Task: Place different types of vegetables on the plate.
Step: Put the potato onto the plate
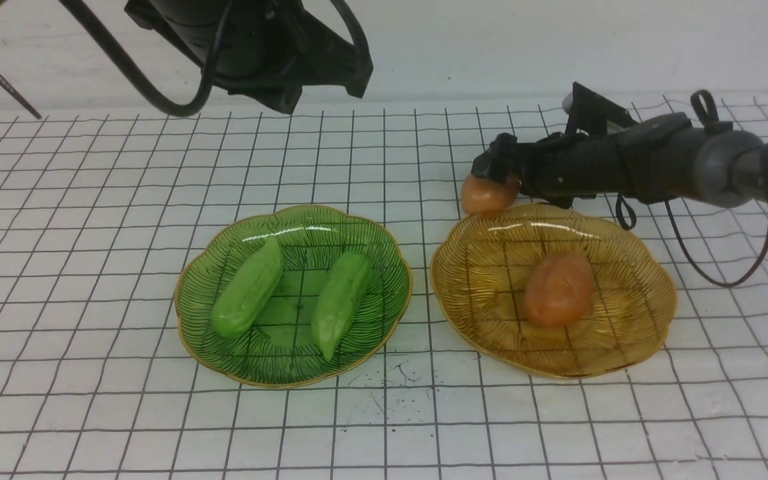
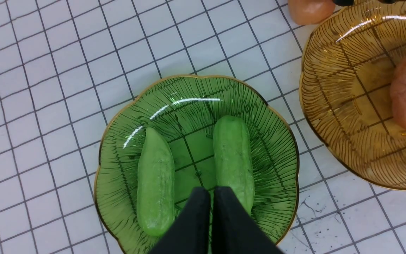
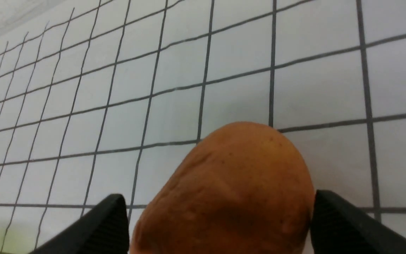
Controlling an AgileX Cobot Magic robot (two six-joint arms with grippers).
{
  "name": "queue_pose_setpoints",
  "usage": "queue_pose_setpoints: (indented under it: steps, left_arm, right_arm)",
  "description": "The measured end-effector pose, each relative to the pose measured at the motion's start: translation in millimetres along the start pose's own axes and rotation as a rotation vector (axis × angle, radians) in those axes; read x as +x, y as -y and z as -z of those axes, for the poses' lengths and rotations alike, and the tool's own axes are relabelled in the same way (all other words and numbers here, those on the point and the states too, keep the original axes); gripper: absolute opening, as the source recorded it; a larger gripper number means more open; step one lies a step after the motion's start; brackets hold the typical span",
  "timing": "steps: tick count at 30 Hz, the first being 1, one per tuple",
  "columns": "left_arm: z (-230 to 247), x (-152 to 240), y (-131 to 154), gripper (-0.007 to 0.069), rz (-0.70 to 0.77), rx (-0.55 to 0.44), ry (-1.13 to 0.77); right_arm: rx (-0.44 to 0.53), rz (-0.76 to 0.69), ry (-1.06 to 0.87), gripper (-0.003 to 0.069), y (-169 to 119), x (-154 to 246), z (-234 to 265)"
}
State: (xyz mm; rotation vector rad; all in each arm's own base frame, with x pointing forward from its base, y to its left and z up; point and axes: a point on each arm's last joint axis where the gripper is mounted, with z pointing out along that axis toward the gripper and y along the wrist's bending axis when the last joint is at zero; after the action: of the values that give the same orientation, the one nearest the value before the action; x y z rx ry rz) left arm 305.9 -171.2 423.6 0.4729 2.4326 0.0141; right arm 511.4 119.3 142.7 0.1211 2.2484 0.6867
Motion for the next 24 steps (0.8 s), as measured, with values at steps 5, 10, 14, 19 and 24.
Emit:
queue_pose_setpoints:
  steps: [5,10,14,19,24]
  left_arm:
    - [0,0,0,-0.0008,-0.019,0.000,0.000]
    - [0,0,0,-0.0008,-0.026,0.000,0.000]
    - [0,0,0,-0.0008,-0.040,0.000,0.000]
    - [0,0,0,-0.0008,-0.048,0.000,0.000]
    - [0,0,0,-0.0008,-0.048,0.000,0.000]
  right_arm:
    - [0.003,-0.001,0.001,0.0530,1,1,-1]
    - [-0.004,-0.004,0.006,0.0467,-1,-1,1]
    - [-0.032,0.000,0.024,0.0467,-6,-16,17]
    - [-0.130,0.028,0.097,0.0467,-21,-69,86]
    - [-0.267,0.081,-0.059,0.0467,-40,-87,163]
